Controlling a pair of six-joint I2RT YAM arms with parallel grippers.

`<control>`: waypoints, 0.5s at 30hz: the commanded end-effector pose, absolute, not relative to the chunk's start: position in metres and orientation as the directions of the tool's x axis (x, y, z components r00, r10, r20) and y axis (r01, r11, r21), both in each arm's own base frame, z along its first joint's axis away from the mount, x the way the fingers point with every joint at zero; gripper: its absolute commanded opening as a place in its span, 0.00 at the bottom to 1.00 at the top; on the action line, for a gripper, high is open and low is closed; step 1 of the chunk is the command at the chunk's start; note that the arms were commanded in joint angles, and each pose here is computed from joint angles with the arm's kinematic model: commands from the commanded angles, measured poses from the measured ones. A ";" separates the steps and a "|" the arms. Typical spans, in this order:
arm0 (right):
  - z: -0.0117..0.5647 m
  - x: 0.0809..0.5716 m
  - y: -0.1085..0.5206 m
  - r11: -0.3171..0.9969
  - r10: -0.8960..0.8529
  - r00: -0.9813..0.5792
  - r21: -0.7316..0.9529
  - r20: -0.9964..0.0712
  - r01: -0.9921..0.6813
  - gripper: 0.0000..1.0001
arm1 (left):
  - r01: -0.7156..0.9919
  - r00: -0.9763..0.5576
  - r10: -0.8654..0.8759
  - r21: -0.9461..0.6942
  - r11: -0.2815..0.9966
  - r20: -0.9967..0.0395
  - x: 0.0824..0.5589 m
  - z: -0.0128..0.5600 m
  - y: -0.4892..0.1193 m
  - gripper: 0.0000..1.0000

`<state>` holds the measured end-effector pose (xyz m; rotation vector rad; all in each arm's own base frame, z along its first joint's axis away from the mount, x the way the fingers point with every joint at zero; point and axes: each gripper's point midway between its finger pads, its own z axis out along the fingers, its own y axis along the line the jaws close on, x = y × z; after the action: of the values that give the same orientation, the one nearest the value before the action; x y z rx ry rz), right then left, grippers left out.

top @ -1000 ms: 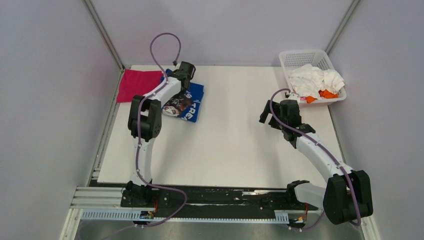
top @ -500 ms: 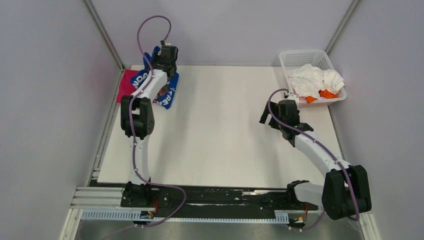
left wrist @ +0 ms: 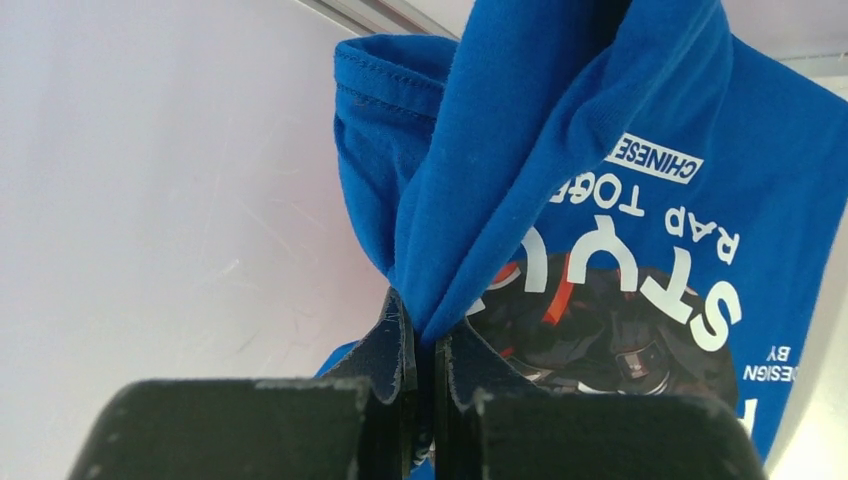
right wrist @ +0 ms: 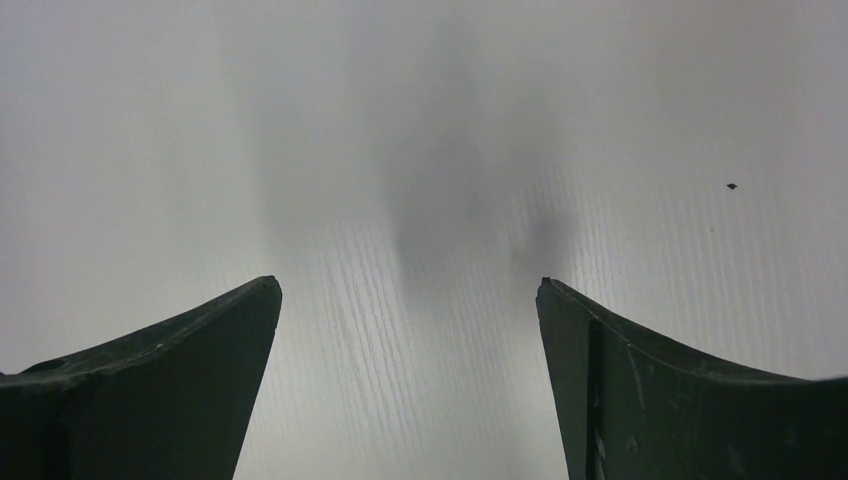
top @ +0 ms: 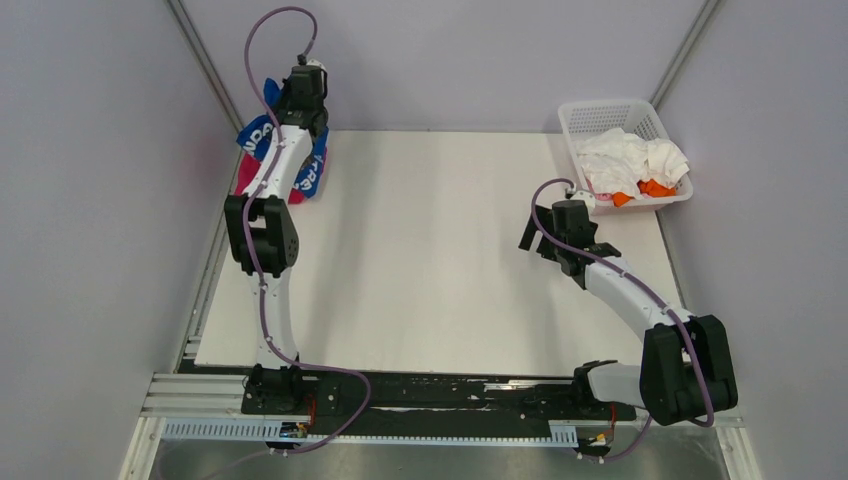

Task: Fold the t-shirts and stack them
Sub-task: Put the neatly folded tshirt into the corner of the board with the left arm

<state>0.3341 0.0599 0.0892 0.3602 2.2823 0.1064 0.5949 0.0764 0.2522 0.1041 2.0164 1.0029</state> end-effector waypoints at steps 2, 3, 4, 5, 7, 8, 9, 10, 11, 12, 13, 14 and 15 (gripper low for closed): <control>0.109 0.348 0.055 0.954 0.291 -0.590 0.183 -0.753 0.236 1.00 | -0.284 -0.624 0.406 0.678 0.678 -0.667 0.604 0.247 0.098 0.00; 0.109 0.348 0.055 0.955 0.289 -0.592 0.179 -0.752 0.237 1.00 | -0.282 -0.624 0.401 0.673 0.684 -0.670 0.607 0.243 0.100 0.00; 0.107 0.348 0.054 0.955 0.288 -0.594 0.174 -0.751 0.242 1.00 | -0.280 -0.638 0.392 0.674 0.684 -0.663 0.609 0.231 0.106 0.00; 0.107 0.348 0.053 0.955 0.285 -0.596 0.169 -0.751 0.243 1.00 | -0.286 -0.637 0.382 0.666 0.689 -0.669 0.612 0.228 0.109 0.00; 0.106 0.349 0.053 0.955 0.282 -0.603 0.162 -0.746 0.247 1.00 | -0.289 -0.645 0.367 0.658 0.695 -0.670 0.618 0.213 0.118 0.00; 0.105 0.349 0.053 0.956 0.281 -0.608 0.158 -0.743 0.248 1.00 | -0.281 -0.657 0.363 0.662 0.695 -0.660 0.622 0.199 0.121 0.00; 0.104 0.349 0.052 0.956 0.280 -0.613 0.154 -0.739 0.251 1.00 | -0.303 -0.655 0.350 0.657 0.690 -0.670 0.624 0.201 0.132 0.01; 0.103 0.349 0.052 0.956 0.279 -0.618 0.151 -0.735 0.252 1.00 | -0.310 -0.674 0.332 0.661 0.684 -0.660 0.625 0.186 0.146 0.04; 0.102 0.349 0.052 0.956 0.279 -0.622 0.147 -0.732 0.256 1.00 | -0.334 -0.663 0.320 0.649 0.683 -0.677 0.629 0.189 0.151 0.08; 0.101 0.349 0.051 0.956 0.278 -0.625 0.142 -0.729 0.258 1.00 | -0.339 -0.681 0.300 0.651 0.679 -0.668 0.629 0.174 0.165 0.15; 0.102 0.349 0.051 0.955 0.278 -0.627 0.140 -0.728 0.260 1.00 | -0.363 -0.669 0.289 0.640 0.677 -0.685 0.633 0.177 0.168 0.26; 0.101 0.349 0.051 0.955 0.276 -0.631 0.135 -0.725 0.263 1.00 | -0.372 -0.684 0.268 0.640 0.673 -0.679 0.633 0.161 0.175 0.62; 0.102 0.349 0.050 0.954 0.279 -0.631 0.133 -0.724 0.269 1.00 | -0.409 -0.676 0.250 0.635 0.656 -0.693 0.633 0.167 0.181 0.90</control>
<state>0.3380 0.0546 0.0865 0.3705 2.3162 0.0458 0.6258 0.1493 0.1451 0.0577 2.1621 1.0258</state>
